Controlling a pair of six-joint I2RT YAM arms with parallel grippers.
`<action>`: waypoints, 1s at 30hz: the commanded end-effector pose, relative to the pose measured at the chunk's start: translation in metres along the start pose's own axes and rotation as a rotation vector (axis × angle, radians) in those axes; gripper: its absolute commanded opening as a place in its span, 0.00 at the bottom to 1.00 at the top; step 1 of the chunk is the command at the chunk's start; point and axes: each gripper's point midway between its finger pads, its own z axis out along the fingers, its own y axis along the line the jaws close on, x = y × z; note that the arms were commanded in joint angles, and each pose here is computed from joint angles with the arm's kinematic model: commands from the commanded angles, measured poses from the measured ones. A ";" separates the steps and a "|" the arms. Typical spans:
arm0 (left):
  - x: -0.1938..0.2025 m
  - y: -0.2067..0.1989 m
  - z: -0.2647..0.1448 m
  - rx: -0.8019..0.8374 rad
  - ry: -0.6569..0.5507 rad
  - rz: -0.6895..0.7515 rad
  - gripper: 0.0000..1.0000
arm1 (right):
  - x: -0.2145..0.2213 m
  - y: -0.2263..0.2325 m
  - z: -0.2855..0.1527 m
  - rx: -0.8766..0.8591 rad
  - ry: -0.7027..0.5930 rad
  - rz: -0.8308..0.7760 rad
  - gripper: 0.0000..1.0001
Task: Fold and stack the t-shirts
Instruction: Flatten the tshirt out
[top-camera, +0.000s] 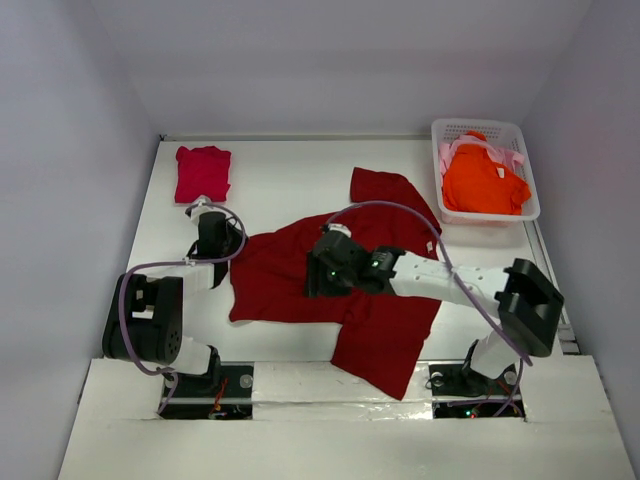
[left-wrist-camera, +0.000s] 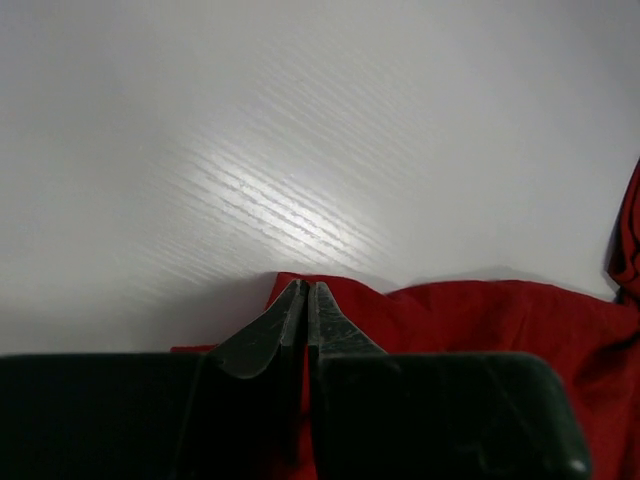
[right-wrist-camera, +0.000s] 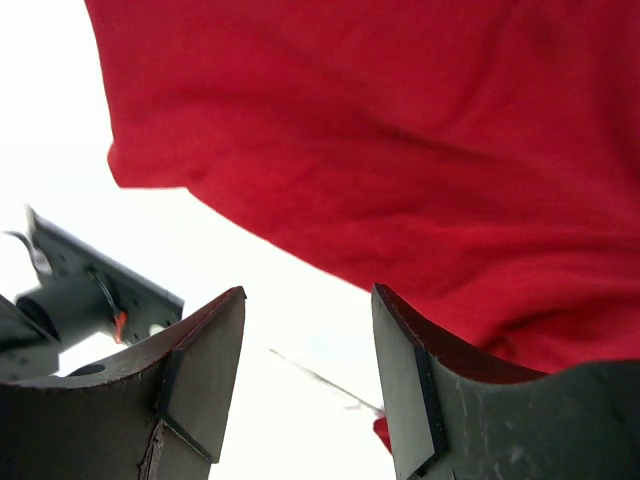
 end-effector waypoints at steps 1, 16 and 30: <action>-0.029 -0.025 0.004 0.062 -0.077 0.008 0.00 | 0.007 0.038 0.003 -0.097 0.033 -0.066 0.59; -0.060 -0.039 0.009 0.043 -0.155 0.019 0.00 | 0.046 0.050 0.016 -0.126 0.145 -0.099 0.58; -0.073 -0.044 0.010 0.046 -0.197 0.015 0.00 | 0.060 0.043 0.025 -0.094 0.163 -0.102 0.58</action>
